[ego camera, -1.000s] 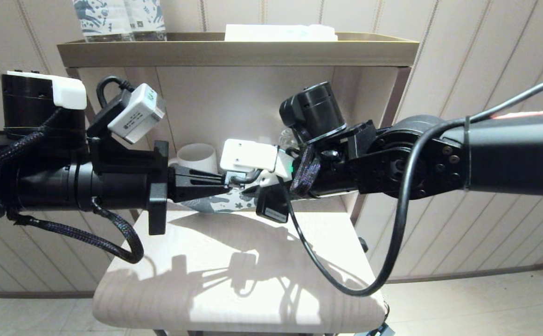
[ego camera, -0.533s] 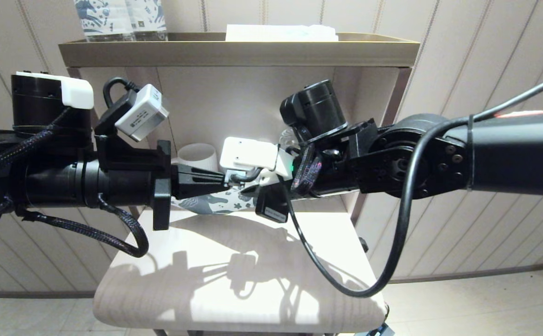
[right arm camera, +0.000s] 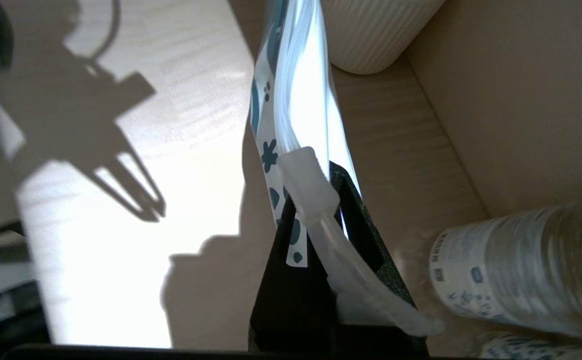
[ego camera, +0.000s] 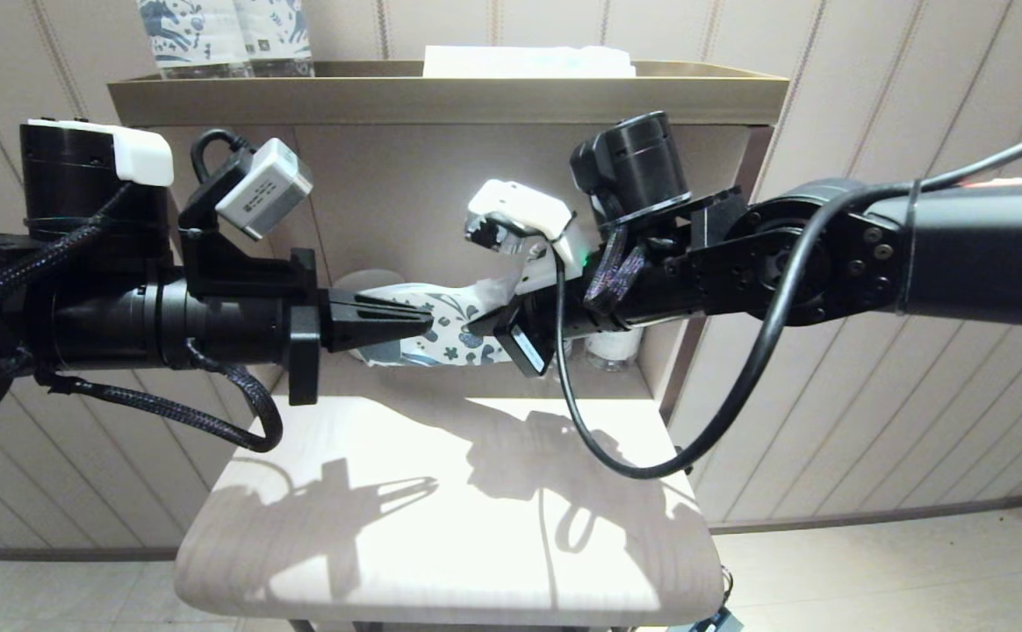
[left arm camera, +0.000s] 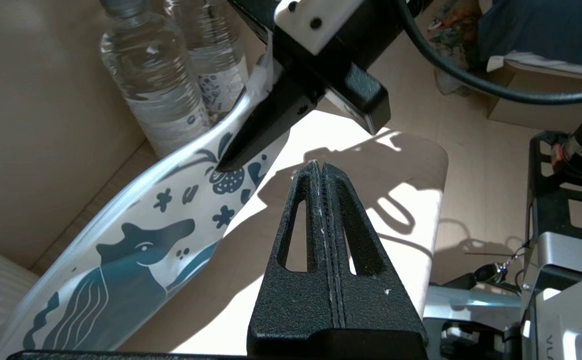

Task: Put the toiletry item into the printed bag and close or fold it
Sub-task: Close the strorage bag and place it on the desk

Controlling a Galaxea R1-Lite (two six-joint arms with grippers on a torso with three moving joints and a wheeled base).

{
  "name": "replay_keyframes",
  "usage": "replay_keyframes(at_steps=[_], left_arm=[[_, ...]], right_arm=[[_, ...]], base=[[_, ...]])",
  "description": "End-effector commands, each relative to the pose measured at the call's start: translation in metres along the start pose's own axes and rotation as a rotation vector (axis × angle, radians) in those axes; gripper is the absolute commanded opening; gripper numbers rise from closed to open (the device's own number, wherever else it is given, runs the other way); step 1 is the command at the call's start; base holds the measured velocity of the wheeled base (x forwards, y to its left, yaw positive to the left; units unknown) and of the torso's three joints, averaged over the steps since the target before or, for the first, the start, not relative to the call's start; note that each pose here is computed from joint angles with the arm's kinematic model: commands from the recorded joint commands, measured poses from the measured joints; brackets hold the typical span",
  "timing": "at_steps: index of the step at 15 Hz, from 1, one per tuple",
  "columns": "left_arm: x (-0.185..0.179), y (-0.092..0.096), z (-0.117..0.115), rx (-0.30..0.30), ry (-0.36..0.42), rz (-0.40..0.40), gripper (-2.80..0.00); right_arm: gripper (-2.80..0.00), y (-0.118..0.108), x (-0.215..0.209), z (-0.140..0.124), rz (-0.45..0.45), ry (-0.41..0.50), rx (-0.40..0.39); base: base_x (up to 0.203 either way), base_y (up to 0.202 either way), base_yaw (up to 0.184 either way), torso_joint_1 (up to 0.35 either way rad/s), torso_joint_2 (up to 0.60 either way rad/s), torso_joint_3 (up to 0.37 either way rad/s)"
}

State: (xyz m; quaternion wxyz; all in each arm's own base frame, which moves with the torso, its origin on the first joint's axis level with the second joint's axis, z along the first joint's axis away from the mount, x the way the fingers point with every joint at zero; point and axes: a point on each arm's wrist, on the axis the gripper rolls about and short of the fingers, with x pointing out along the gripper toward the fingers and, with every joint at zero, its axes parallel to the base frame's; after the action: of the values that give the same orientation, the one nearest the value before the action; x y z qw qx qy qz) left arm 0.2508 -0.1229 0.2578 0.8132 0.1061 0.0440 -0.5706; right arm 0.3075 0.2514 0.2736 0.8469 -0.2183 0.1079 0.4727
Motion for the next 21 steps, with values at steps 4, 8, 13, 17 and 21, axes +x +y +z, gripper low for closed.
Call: replay_keyframes(at_steps=[4, 8, 13, 17, 21], left_arm=[[0.000, -0.001, -0.002, -0.004, 0.004, -0.005, -2.80], [0.002, 0.001, -0.005, -0.007, 0.010, -0.007, -2.80], [0.002, 0.001, -0.005, -0.008, 0.011, -0.006, -2.80], [0.003, 0.002, -0.006, -0.010, 0.014, -0.006, -2.80], [0.004, 0.002, -0.006, -0.010, 0.015, -0.007, -2.80]], right_arm=[[-2.80, 0.006, 0.009, -0.024, 0.041, 0.078, 0.064], [-2.80, 0.010, 0.016, -0.041, 0.060, 0.133, 0.077], [-2.80, 0.011, 0.013, -0.037, 0.052, 0.118, 0.069], [0.00, 0.011, 0.008, -0.032, 0.038, 0.084, 0.059], [0.00, 0.011, 0.010, -0.040, 0.044, 0.109, 0.077]], base=[[0.000, 0.000, 0.000, 0.000, 0.00, 0.000], [0.000, 0.000, 0.000, 0.000, 0.00, 0.000], [0.000, 0.000, 0.000, 0.000, 0.00, 0.000], [0.000, 0.000, 0.000, 0.000, 0.00, 0.000], [0.000, 0.000, 0.000, 0.000, 0.00, 0.000]])
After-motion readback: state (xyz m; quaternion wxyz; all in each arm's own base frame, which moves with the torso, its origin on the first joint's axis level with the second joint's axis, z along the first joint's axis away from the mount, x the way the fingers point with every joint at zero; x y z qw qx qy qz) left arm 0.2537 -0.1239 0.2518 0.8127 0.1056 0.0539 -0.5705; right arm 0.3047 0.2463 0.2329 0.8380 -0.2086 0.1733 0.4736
